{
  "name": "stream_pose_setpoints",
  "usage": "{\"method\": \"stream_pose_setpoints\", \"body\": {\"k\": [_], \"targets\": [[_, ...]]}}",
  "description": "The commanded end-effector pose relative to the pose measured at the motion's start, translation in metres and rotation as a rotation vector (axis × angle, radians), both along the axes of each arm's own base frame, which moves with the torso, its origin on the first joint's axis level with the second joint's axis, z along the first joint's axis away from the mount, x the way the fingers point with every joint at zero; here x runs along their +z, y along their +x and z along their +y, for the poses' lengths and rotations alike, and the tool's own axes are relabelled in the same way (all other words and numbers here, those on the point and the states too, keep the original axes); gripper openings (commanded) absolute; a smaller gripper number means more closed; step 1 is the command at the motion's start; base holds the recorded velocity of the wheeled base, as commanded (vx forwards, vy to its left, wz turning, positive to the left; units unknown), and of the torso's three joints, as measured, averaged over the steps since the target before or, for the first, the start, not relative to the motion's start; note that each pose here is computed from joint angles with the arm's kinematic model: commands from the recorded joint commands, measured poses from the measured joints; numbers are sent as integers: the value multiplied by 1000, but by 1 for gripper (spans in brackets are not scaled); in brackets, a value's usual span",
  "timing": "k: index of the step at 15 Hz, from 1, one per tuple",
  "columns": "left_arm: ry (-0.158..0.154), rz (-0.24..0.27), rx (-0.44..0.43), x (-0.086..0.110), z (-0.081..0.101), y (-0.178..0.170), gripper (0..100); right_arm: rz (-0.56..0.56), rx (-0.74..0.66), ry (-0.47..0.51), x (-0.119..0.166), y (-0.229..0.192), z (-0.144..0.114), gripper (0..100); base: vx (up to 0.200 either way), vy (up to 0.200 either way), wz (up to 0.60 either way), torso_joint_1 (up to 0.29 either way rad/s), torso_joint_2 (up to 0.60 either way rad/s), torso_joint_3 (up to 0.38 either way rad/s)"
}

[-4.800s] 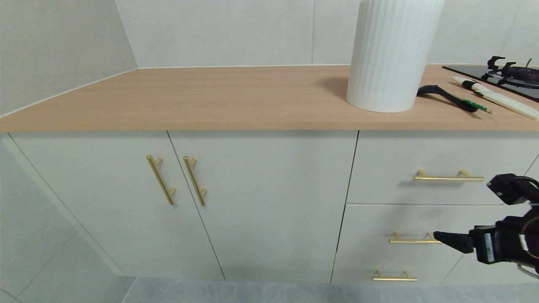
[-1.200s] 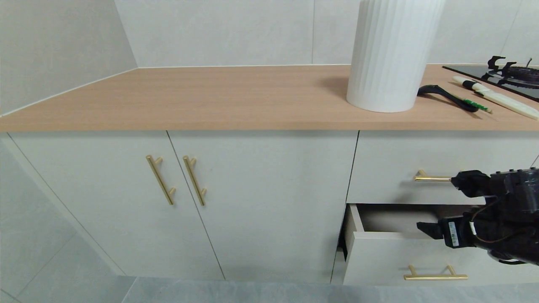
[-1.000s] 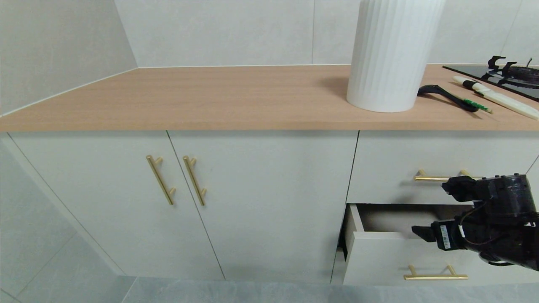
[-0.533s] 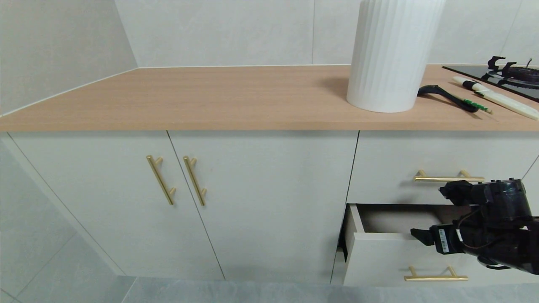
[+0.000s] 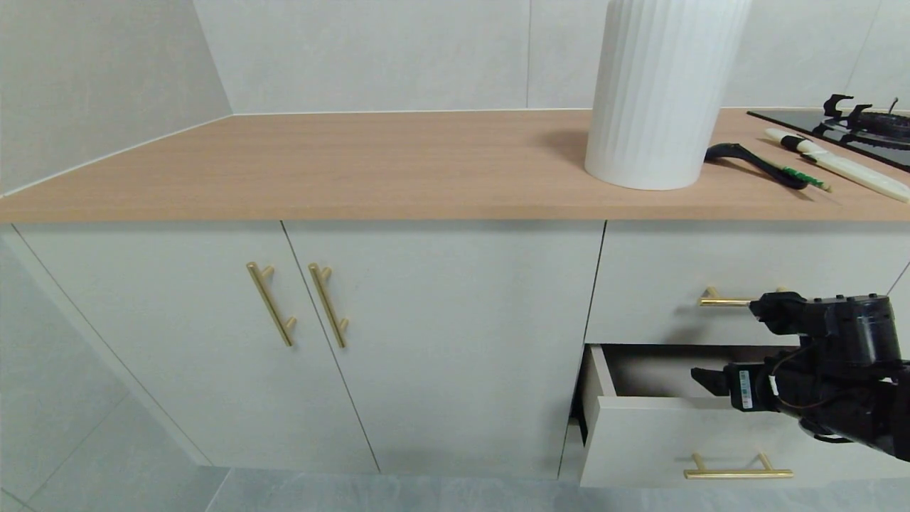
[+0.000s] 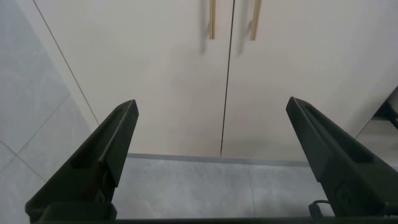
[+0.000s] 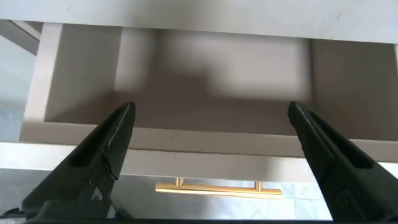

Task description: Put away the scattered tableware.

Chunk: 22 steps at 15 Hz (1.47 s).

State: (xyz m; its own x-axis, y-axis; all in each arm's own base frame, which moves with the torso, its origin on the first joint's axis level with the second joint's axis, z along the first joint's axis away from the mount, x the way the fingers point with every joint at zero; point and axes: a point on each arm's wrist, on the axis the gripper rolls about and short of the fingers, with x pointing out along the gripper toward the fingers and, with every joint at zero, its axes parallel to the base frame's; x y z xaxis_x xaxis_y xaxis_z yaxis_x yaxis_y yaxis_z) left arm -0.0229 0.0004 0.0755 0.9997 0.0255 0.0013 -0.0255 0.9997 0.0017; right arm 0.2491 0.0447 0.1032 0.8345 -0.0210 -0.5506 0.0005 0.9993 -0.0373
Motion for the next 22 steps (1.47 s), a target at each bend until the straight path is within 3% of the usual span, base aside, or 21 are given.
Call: {"method": "stream_pose_setpoints", "body": {"k": [1,7,13,18,22], "targets": [[0,1,1,0,0,0,100,20,0,-3,-6,2,1,100,0,0,0,0,0,0],[0,1,1,0,0,0,100,89,5,-27,-20,1,1,100,0,0,0,0,0,0],[0,1,1,0,0,0,100,193,15,-43,1,-18,-2,100,0,0,0,0,0,0],[0,1,1,0,0,0,100,329,79,-128,5,-36,-4,100,0,0,0,0,0,0],[0,1,1,0,0,0,100,499,177,-226,-7,-52,-3,100,0,0,0,0,0,0]]}}
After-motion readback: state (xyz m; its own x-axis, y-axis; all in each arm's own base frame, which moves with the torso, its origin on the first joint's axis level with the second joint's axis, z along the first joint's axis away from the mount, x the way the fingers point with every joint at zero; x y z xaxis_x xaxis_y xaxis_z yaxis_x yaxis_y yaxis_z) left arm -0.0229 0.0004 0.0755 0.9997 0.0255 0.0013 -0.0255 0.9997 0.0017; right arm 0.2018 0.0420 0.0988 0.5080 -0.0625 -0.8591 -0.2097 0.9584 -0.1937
